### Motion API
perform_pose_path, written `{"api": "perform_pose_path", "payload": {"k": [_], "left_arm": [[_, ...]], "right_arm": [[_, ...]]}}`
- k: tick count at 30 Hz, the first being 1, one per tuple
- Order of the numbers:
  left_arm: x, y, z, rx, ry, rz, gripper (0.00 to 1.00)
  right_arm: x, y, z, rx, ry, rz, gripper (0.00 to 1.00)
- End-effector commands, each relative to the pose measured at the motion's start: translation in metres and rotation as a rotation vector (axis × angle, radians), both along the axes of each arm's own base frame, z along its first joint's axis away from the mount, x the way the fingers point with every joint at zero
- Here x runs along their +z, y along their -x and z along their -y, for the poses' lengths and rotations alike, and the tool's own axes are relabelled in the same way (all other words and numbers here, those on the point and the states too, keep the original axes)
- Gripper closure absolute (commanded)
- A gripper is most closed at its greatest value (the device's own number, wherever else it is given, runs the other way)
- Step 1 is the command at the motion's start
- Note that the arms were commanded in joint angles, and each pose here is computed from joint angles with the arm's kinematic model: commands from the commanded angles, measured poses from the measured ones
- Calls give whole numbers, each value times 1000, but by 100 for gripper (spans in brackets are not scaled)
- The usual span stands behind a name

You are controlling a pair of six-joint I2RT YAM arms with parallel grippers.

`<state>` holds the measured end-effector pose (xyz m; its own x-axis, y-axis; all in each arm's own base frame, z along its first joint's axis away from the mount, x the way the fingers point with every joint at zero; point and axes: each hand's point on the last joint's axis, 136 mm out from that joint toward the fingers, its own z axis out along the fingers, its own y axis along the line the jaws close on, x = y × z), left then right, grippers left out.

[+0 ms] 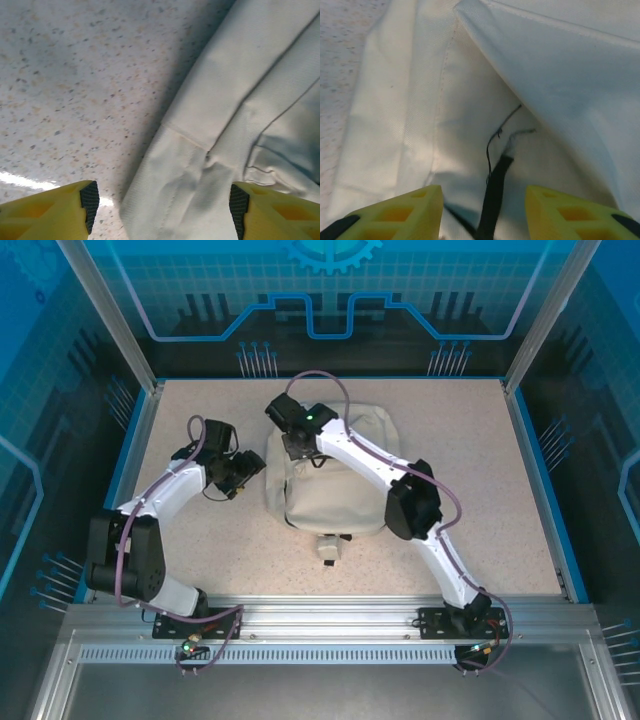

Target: Pack the student bag

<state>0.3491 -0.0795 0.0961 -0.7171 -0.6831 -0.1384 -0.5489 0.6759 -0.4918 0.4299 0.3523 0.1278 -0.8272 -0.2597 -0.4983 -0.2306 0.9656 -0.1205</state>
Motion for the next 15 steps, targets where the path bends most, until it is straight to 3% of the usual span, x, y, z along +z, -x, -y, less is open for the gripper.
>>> {"api": "perform_pose_path", "payload": {"k": [1,7,11,15], "left_arm": [[1,4,-6,6,-10,14,28],[7,-3,11,-39,75,65,28],[15,-17,37,-118,211,117,29],[17,-31,56,-184,284,148,31]], "right_arm": [[-12,3,21,-20,173,-6,55],[-37,8,24,-16,245,-36,64],[-39,11,25,-12,245,-43,77],[-18,11,16,6,162,-15,94]]}}
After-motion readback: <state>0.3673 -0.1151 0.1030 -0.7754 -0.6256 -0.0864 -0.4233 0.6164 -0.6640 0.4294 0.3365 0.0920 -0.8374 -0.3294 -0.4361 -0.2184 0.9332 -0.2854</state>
